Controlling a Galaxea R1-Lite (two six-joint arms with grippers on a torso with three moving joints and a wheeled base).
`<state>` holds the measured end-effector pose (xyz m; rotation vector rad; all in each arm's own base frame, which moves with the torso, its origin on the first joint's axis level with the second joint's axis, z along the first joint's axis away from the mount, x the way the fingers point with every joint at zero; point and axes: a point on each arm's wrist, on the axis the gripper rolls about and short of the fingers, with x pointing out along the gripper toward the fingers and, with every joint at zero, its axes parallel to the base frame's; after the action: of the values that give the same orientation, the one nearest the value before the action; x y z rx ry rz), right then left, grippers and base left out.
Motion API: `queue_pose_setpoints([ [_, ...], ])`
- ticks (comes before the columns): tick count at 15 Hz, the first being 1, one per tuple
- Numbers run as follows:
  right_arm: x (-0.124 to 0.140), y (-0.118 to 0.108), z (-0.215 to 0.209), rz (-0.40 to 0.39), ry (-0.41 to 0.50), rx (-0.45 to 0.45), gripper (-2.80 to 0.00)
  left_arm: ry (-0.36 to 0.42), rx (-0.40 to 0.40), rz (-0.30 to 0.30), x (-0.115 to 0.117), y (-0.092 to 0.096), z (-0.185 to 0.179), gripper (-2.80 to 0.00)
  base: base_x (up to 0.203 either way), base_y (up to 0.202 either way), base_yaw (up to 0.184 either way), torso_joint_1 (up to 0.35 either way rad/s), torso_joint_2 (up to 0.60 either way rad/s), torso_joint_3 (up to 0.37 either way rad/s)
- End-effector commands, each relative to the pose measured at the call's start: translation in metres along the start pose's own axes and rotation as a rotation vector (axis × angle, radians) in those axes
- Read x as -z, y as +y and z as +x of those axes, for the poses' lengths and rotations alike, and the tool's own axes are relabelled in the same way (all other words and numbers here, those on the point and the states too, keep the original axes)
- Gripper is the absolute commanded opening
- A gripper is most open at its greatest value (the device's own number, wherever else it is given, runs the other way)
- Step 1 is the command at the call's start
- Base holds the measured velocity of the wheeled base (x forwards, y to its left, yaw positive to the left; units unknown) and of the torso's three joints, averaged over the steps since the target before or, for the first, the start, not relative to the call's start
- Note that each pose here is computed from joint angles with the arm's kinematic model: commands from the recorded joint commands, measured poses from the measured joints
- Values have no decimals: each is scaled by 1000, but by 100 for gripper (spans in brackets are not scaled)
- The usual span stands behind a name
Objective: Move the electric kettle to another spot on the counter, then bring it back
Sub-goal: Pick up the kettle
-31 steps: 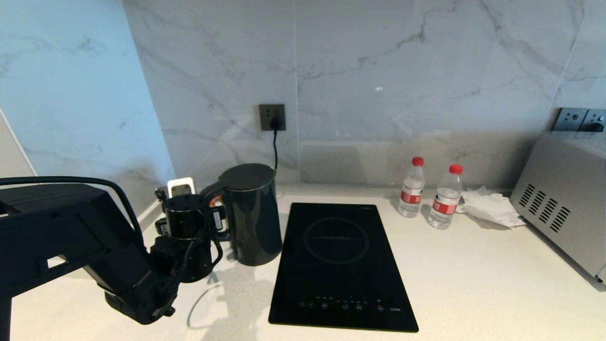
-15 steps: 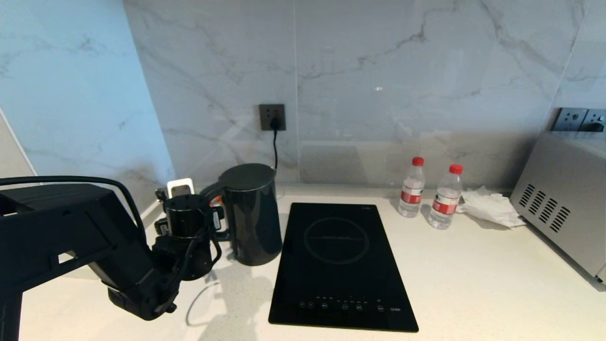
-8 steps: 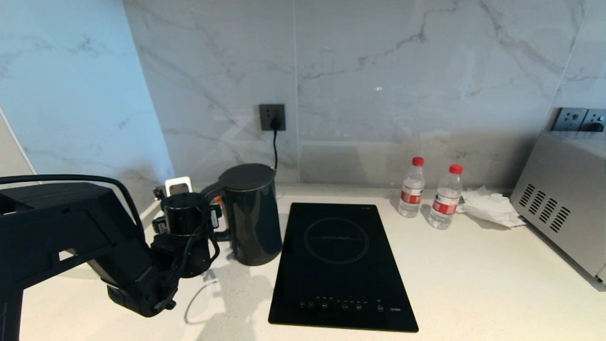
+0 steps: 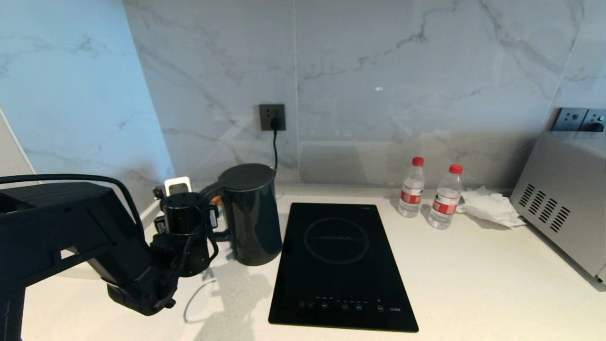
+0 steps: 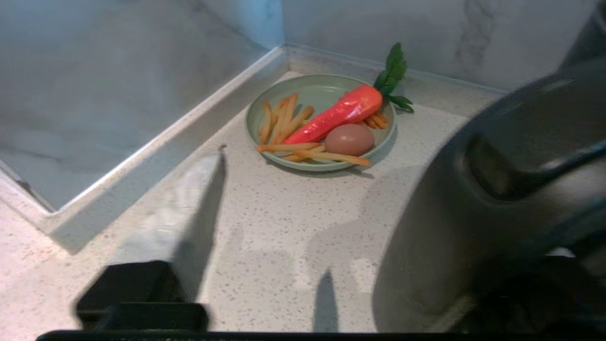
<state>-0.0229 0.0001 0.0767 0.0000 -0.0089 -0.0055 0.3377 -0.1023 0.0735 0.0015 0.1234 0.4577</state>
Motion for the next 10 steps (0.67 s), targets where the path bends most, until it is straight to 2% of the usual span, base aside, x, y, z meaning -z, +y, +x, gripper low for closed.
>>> queue_pose_setpoints([
  [1, 0, 0, 0, 0, 0, 0, -280, -2, -7, -5, 1, 0, 1, -280, 0, 0, 0, 0, 0, 0],
  [10, 0, 0, 0, 0, 0, 1, -280, -16, 0, -19, -4, -3, 0, -280, 0, 0, 0, 0, 0, 0],
])
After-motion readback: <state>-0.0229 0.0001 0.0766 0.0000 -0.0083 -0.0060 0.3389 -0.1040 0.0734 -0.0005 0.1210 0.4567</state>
